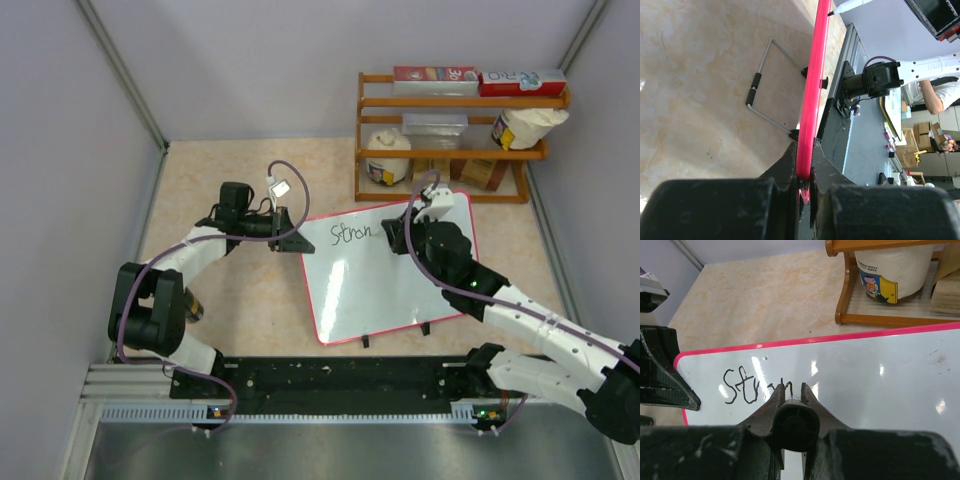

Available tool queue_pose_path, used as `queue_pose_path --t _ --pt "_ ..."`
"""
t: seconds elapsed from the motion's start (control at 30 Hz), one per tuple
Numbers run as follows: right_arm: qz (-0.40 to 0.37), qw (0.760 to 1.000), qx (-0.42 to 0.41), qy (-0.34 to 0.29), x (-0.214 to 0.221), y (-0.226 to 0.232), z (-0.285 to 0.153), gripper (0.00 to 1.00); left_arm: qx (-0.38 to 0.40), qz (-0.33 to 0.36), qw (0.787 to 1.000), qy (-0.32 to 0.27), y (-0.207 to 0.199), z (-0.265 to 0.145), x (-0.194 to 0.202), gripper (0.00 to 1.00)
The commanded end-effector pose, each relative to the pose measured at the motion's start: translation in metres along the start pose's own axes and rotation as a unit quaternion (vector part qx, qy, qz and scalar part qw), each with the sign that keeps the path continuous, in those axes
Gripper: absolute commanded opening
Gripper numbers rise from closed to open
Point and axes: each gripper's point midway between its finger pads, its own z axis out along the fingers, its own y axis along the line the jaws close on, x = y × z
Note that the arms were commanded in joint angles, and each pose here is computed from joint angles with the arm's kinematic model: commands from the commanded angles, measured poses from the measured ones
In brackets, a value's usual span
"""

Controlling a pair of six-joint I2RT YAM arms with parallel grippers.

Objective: Write a sentence on the whiteboard

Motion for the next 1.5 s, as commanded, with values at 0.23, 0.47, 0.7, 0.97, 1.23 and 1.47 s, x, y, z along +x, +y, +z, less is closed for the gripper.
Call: queue_pose_path --t 0.23,0.47,0.7,0.97,1.23,1.47 --pt "0.016 0.998 -0.024 -0.059 -0.056 0.014 -0.018 0.0 -0.058 0.047 0.997 0.016 0.025 0.011 0.016 0.0" --pt "0.003 0.998 0.003 -0.064 -0.063 0.007 -0.01 0.0 -0.058 0.047 0.997 0.016 0.026 0.01 0.017 0.0" --pt "0.0 0.999 0.026 -0.048 -0.053 -0.004 0.003 0.0 -0.057 0.046 0.997 0.016 0.025 0.01 0.018 0.0" --pt "0.003 0.999 0.026 -0.029 -0.036 -0.006 0.011 0.0 -0.058 0.045 0.997 0.016 0.026 0.01 0.018 0.0" --pt "0.003 1.0 0.0 -0.015 -0.028 0.001 0.007 0.0 -0.058 0.045 0.997 0.016 0.026 0.011 0.019 0.0" --pt "-0.001 1.0 -0.001 0.007 -0.013 -0.003 0.004 0.0 -0.058 0.044 0.997 0.016 0.026 0.01 0.02 0.0"
